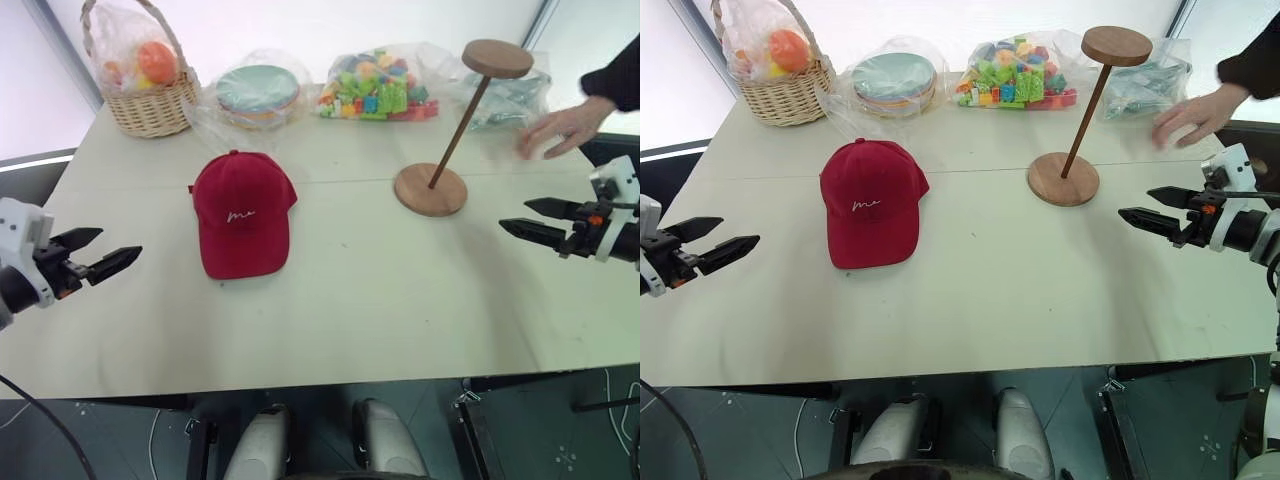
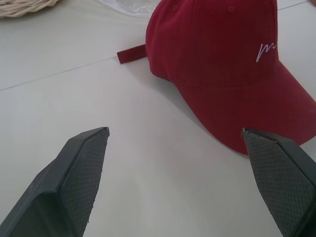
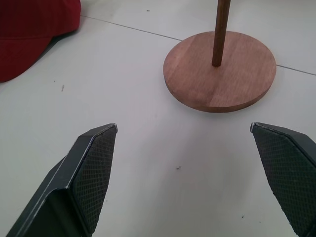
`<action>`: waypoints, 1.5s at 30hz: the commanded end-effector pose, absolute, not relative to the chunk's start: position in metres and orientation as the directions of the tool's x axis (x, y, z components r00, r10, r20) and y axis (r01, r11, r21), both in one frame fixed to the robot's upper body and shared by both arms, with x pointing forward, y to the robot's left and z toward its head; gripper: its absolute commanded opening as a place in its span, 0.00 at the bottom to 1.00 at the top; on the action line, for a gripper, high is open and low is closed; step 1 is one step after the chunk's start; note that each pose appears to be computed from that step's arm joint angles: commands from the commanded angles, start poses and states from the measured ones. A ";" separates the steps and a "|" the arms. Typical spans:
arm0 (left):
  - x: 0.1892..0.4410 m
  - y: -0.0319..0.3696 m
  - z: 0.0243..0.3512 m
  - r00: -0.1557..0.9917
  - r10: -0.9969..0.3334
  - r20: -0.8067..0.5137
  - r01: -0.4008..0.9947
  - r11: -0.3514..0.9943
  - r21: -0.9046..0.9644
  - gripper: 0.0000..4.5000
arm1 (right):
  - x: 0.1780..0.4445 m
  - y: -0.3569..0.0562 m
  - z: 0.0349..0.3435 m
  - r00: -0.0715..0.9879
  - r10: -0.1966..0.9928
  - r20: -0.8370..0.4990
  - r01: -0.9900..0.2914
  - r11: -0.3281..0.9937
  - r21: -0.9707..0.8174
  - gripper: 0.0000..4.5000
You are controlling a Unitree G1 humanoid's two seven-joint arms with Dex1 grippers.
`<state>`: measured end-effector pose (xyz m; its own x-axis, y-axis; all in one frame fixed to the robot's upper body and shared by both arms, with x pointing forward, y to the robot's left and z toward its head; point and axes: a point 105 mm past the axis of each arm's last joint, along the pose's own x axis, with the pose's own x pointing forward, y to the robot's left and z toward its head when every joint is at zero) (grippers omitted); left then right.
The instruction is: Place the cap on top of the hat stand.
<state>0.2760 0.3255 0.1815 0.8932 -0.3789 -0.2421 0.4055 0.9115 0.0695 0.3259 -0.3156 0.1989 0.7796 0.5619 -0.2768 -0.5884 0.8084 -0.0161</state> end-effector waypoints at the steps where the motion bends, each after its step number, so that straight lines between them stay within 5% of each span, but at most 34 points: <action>1: 0.274 0.327 0.196 0.905 -0.366 -0.215 0.397 0.910 0.121 1.00 | 0.325 -0.319 0.212 0.796 0.557 -0.239 -0.583 0.811 -0.053 0.98; 32: 0.280 0.339 0.208 0.916 -0.353 -0.194 0.381 0.914 0.139 1.00 | 0.340 -0.317 0.215 0.809 0.542 -0.226 -0.572 0.815 -0.092 0.98; 42: 0.259 0.308 0.245 0.684 -0.683 -0.257 0.700 0.714 -0.034 1.00 | 0.343 -0.301 0.215 0.767 0.591 -0.250 -0.629 0.771 -0.105 0.98; 45: 0.255 0.306 0.241 0.644 -0.690 -0.331 0.728 0.685 -0.014 1.00 | 0.342 -0.293 0.218 0.750 0.608 -0.259 -0.652 0.745 -0.140 0.98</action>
<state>0.2576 0.3098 0.2380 0.6703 -0.6741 -0.3103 0.7013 0.7122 -0.0323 0.3422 -0.3002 0.1984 0.7522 0.5923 -0.2889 -0.6326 0.7718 -0.0647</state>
